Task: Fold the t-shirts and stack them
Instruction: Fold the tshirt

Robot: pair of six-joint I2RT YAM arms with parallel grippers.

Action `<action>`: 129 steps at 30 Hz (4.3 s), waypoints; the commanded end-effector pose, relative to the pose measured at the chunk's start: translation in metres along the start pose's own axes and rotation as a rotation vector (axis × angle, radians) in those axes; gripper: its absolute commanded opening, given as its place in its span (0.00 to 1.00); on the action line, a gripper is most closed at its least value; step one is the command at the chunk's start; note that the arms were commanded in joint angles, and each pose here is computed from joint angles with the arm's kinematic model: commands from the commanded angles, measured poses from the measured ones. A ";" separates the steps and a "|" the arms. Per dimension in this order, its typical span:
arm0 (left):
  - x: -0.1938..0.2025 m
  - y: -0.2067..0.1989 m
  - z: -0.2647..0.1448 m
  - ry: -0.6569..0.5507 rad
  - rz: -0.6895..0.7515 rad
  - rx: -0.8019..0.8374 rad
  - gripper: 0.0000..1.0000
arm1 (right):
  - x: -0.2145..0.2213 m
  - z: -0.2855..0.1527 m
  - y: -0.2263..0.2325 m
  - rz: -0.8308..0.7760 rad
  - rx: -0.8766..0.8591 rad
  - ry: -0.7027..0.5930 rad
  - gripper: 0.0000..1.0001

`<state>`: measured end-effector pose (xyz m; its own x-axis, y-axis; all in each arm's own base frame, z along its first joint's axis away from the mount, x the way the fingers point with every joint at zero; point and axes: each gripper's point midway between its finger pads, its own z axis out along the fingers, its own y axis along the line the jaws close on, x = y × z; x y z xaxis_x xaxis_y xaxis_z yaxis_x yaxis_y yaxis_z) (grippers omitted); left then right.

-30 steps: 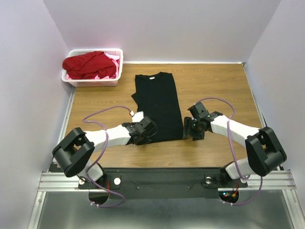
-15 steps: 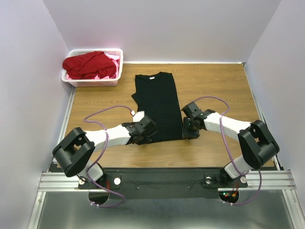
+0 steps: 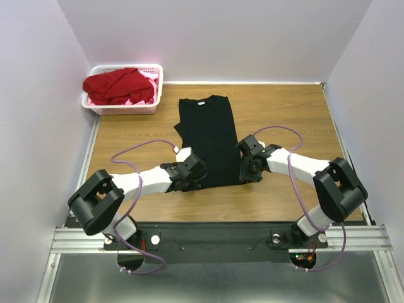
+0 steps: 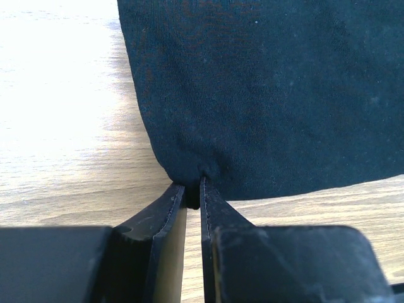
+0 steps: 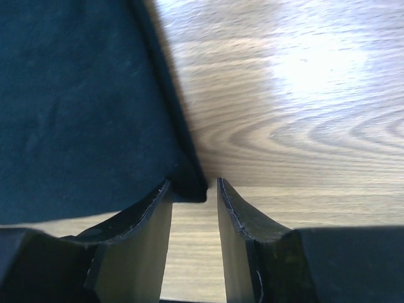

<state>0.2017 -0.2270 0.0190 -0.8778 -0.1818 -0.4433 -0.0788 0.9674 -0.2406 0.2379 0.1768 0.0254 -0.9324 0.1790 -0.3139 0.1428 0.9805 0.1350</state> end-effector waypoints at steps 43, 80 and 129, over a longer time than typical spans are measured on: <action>0.018 -0.019 -0.120 0.047 -0.046 0.175 0.00 | 0.011 -0.119 -0.034 -0.199 0.036 -0.002 0.01; -0.201 -0.027 -0.114 -0.422 -0.091 0.133 0.00 | -0.218 -0.141 0.061 -0.240 -0.018 -0.319 0.01; -0.280 -0.005 0.013 -0.334 0.010 0.082 0.00 | -0.303 0.005 0.051 -0.163 -0.042 -0.266 0.01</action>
<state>0.4337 -0.1920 0.1176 -0.7197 -0.2519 -0.6469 -0.0387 0.9450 -0.3248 0.5004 0.1995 0.1218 -0.8686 0.0159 -0.4952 -0.0638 0.9876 0.1435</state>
